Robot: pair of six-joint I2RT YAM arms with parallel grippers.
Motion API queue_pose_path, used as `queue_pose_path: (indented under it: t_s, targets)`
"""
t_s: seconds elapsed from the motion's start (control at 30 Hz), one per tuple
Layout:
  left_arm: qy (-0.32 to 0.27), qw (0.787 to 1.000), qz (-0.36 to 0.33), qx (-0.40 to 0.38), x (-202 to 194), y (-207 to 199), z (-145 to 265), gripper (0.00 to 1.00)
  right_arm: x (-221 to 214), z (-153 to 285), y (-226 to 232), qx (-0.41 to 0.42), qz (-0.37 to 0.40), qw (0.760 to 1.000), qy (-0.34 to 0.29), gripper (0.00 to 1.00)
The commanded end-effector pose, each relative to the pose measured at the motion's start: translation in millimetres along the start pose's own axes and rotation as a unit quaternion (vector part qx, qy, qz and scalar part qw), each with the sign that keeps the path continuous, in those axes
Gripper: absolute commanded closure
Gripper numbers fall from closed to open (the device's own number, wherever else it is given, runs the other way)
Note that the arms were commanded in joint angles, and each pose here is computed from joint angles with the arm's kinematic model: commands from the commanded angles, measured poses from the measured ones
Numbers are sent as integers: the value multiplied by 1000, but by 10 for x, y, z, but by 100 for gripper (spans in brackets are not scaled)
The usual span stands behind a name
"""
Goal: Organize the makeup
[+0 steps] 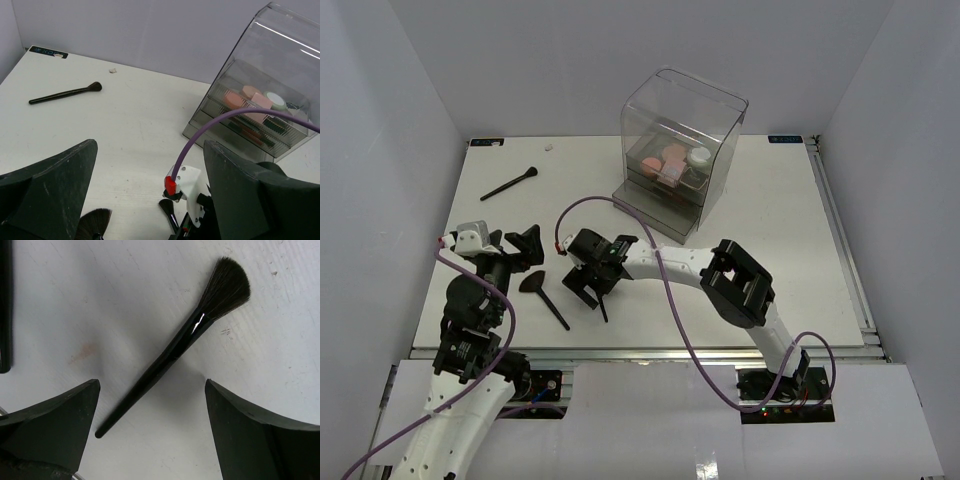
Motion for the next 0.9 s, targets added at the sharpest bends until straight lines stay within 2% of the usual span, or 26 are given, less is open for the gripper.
queue_pose_path:
  t_s: [0.0, 0.1, 0.17, 0.23, 0.37, 0.47, 0.53, 0.6, 0.7, 0.8, 0.87]
  targets:
    - [-8, 1000, -4, 5, 66, 21, 21, 2, 121, -122, -111, -64, -25, 997, -28, 5]
    - [-9, 1000, -3, 6, 69, 27, 22, 2, 33, -189, -174, -80, -19, 996, -18, 15]
    - [-10, 1000, -3, 7, 72, 30, 24, 2, -39, -202, -180, -72, -10, 997, -11, 27]
    - [-11, 1000, -3, 8, 76, 32, 27, 2, -111, -219, -202, -68, -4, 998, -3, 45]
    - [-12, 1000, -3, 7, 78, 29, 29, 2, -155, -198, -280, -56, 2, 998, 4, 72]
    - [-12, 1000, -3, 8, 80, 35, 28, 2, -233, -194, -349, -40, 19, 999, 18, 86]
    - [-11, 1000, -3, 9, 71, 36, 27, 2, -272, -189, -390, -31, 39, 998, 26, 92]
    - [-13, 1000, -3, 10, 77, 42, 25, 2, -409, -174, -441, -2, 138, 989, 58, 92]
    - [-10, 1000, -3, 8, 59, 33, 22, 2, -548, -120, -475, 69, 183, 977, 84, 92]
    - [-10, 1000, -3, 3, 64, 17, 20, 2, -466, -40, -820, 42, 179, 980, 74, 92]
    - [-10, 1000, -3, 1, 63, 10, 22, 2, -269, 172, -956, 38, 170, 984, 38, 92]
Point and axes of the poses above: each gripper's point midway between its finger pads, its own z axis back along the fingers, its own y axis along the line the jaws close on, x = y × z, the point moved 1 cm from there along z, back along the fingers, and after that the axes turned 6 degrees about -z, right-handed, at the moved point
